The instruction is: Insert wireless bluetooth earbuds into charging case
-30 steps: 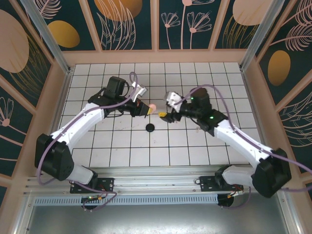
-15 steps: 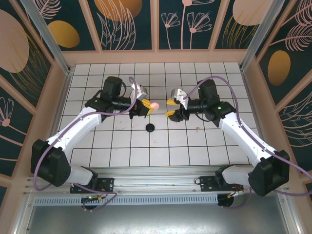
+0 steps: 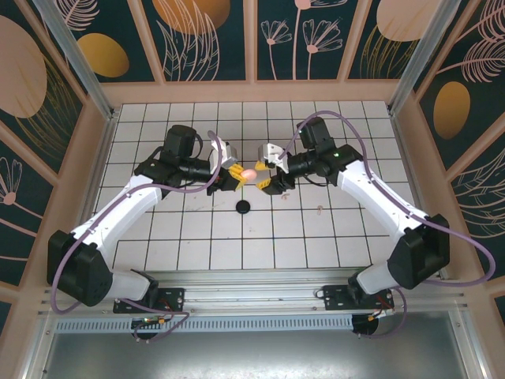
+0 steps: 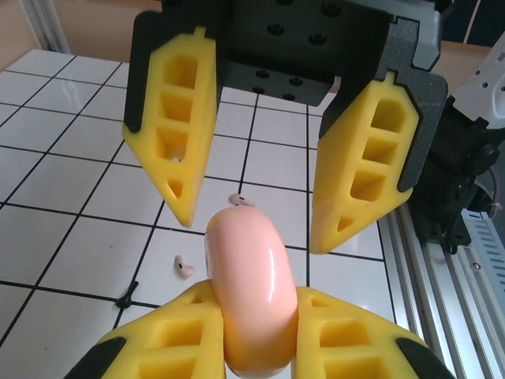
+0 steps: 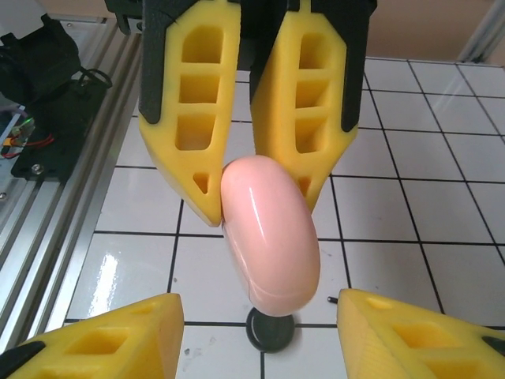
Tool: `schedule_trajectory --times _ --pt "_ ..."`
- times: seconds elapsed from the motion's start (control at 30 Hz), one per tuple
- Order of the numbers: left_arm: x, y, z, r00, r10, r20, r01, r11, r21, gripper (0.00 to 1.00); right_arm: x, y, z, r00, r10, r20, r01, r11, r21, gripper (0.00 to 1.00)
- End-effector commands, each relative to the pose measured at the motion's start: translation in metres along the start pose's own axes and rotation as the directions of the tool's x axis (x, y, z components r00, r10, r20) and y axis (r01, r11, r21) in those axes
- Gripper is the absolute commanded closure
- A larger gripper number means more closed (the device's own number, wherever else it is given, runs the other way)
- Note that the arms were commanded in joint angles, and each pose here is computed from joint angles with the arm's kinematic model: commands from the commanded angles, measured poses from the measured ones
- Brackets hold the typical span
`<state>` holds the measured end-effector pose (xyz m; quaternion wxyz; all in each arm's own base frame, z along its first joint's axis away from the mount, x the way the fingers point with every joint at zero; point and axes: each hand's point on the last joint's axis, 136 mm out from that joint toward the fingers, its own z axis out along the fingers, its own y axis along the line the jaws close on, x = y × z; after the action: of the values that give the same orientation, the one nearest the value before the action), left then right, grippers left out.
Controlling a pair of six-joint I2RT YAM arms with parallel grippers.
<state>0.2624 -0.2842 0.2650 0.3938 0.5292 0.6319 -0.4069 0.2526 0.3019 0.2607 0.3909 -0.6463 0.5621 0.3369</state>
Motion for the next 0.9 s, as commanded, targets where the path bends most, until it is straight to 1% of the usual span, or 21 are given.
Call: schedule_trajectory --times 0.0,0.13,0.3,0.47,0.57,0.67,0.7,0.73,0.77,0.8,0.83,0.87 --pt "-0.005 -0.011 -0.005 0.999 0.047 0.013 -0.048 0.999 0.021 0.91 -0.012 0.004 -0.001 0.999 -0.033 0.025 0.034 0.998 -0.045 0.46" --pt "-0.006 -0.012 -0.007 0.998 0.056 0.012 -0.056 0.998 0.015 0.92 -0.018 0.009 0.007 0.998 -0.048 0.039 0.051 0.995 -0.085 0.53" --pt "-0.008 -0.014 -0.008 0.998 0.068 0.017 -0.068 0.998 0.017 0.92 -0.022 0.009 0.010 0.997 -0.056 0.048 0.061 0.992 -0.106 0.57" --pt "-0.007 -0.016 -0.008 0.997 0.070 0.014 -0.071 0.997 0.019 0.92 -0.027 0.008 0.011 0.996 -0.057 0.068 0.066 0.990 -0.128 0.64" --pt "-0.003 -0.014 -0.008 0.997 0.071 0.003 -0.071 0.997 0.008 0.92 -0.029 0.009 0.011 0.995 -0.062 0.076 0.071 0.988 -0.134 0.70" --pt "-0.001 -0.013 -0.008 0.998 0.069 -0.002 -0.069 0.998 0.002 0.91 -0.031 0.009 0.010 0.994 -0.069 0.084 0.080 0.988 -0.134 0.81" --pt "-0.001 -0.013 -0.007 0.998 0.067 -0.003 -0.067 0.998 -0.001 0.88 -0.032 0.009 0.009 0.994 -0.072 0.085 0.083 0.988 -0.131 0.84" --pt "-0.001 -0.012 -0.007 0.998 0.065 -0.004 -0.065 0.998 -0.002 0.84 -0.033 0.010 0.008 0.994 -0.074 0.086 0.084 0.988 -0.129 0.86" --pt "-0.002 -0.011 -0.007 0.998 0.064 0.000 -0.064 0.998 -0.009 0.77 -0.033 0.010 0.006 0.993 -0.077 0.092 0.088 0.988 -0.123 0.88" --pt "-0.004 -0.010 -0.008 0.998 0.062 0.007 -0.062 0.998 -0.014 0.67 -0.033 0.010 0.004 0.992 -0.073 0.099 0.084 0.990 -0.117 0.90" --pt "-0.006 -0.011 -0.008 0.998 0.063 0.017 -0.063 0.998 -0.013 0.63 -0.034 0.010 0.001 0.991 -0.071 0.113 0.083 0.991 -0.107 0.90" --pt "-0.008 -0.012 -0.008 0.997 0.068 0.031 -0.068 0.998 -0.010 0.61 -0.038 0.013 -0.002 0.988 -0.067 0.138 0.082 0.991 -0.107 0.90"
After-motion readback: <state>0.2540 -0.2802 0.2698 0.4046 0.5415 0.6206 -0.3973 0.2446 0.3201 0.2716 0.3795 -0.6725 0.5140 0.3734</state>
